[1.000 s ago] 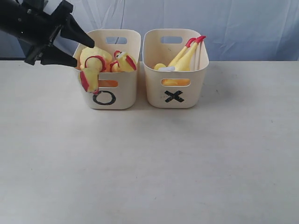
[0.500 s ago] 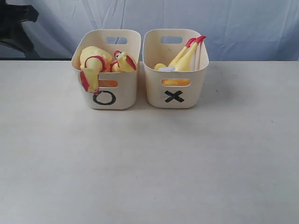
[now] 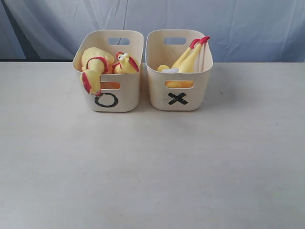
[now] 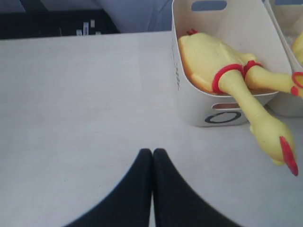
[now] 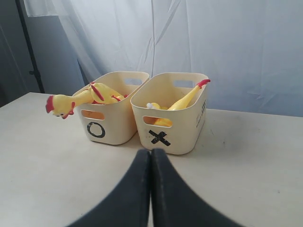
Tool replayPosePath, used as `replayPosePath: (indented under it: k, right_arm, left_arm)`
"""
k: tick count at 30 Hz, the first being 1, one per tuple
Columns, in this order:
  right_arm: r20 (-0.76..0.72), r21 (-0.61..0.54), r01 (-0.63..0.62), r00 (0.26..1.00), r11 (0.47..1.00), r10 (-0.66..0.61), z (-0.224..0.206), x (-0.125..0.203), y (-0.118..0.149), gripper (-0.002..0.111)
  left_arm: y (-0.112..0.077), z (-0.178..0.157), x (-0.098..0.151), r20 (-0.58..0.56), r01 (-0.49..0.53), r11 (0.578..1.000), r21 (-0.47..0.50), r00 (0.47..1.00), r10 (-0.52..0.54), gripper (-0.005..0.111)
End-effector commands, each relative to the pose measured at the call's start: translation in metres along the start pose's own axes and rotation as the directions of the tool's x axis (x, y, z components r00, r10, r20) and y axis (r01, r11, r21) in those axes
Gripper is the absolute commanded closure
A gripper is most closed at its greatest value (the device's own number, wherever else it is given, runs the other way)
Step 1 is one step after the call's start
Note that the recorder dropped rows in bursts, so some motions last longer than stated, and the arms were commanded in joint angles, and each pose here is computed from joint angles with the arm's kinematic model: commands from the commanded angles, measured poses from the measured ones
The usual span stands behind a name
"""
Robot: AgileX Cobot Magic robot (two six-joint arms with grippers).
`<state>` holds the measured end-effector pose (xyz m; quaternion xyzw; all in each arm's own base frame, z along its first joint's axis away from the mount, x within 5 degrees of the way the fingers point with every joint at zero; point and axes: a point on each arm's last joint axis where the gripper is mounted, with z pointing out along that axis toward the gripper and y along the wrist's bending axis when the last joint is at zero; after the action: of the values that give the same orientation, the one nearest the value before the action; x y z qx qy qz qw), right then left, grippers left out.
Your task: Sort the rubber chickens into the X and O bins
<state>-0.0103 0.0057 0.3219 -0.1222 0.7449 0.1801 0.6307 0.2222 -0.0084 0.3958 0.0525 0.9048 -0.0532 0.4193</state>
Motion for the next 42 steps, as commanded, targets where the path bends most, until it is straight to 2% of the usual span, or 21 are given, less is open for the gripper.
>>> replayPosePath:
  k: [1,3,4,7,9,10,12,17,25,28,32,42]
  right_arm:
    - [0.007,0.002,0.007,1.0,1.0,-0.007,-0.001,0.001,0.0,0.109]
    - [0.007,0.002,0.007,1.0,1.0,-0.007,-0.001,0.001,0.0,0.109]
    - [0.007,0.002,0.007,1.0,1.0,-0.007,-0.001,0.001,0.0,0.109]
    - [0.009,0.002,0.007,1.0,1.0,-0.007,-0.001,0.001,0.0,0.109]
    - [0.009,0.002,0.007,1.0,1.0,-0.007,-0.001,0.001,0.0,0.109]
    - [0.009,0.002,0.007,1.0,1.0,-0.007,-0.001,0.001,0.0,0.109]
    - [0.009,0.002,0.007,1.0,1.0,-0.007,-0.001,0.001,0.0,0.109]
    - [0.01,0.0,0.005,1.0,1.0,-0.005,-0.001,0.001,0.0,0.109]
    - [0.007,0.0,0.005,1.0,1.0,-0.005,-0.001,0.001,0.0,0.109]
    - [0.008,0.001,0.004,1.0,1.0,-0.004,0.0,0.001,0.0,0.109]
    - [0.012,0.038,0.0,1.0,0.999,0.0,0.0,0.001,0.0,0.109]
    - [0.043,0.258,-0.037,0.999,0.966,0.027,0.002,0.001,0.002,0.109]
  left_arm:
    - [-0.008,-0.033,0.027,0.154,-0.014,1.0,-0.011,0.988,0.016,0.107]
    - [-0.011,-0.045,0.04,0.222,-0.023,1.0,-0.011,0.975,0.025,0.107]
    - [-0.014,-0.055,0.056,0.286,-0.038,0.999,-0.019,0.957,0.042,0.107]
    - [-0.019,-0.069,0.086,0.384,-0.061,0.998,-0.021,0.921,0.064,0.107]
    - [-0.026,-0.075,0.107,0.449,-0.102,0.995,0.013,0.89,0.086,0.107]
    - [-0.032,-0.077,0.122,0.487,-0.158,0.987,0.04,0.865,0.119,0.107]
    - [-0.039,-0.079,0.141,0.527,-0.219,0.974,0.058,0.835,0.156,0.107]
    - [-0.037,-0.076,0.174,0.586,-0.206,0.978,0.009,0.794,0.162,0.107]
    - [-0.019,-0.059,0.184,0.692,-0.029,0.996,-0.09,0.717,0.083,0.107]
    - [-0.014,-0.049,0.191,0.699,0.005,0.993,-0.117,0.711,0.079,0.107]
    - [-0.013,-0.041,0.197,0.673,-0.001,0.993,-0.116,0.735,0.079,0.107]
    - [-0.013,-0.041,0.197,0.667,-0.023,0.989,-0.144,0.736,0.114,0.107]
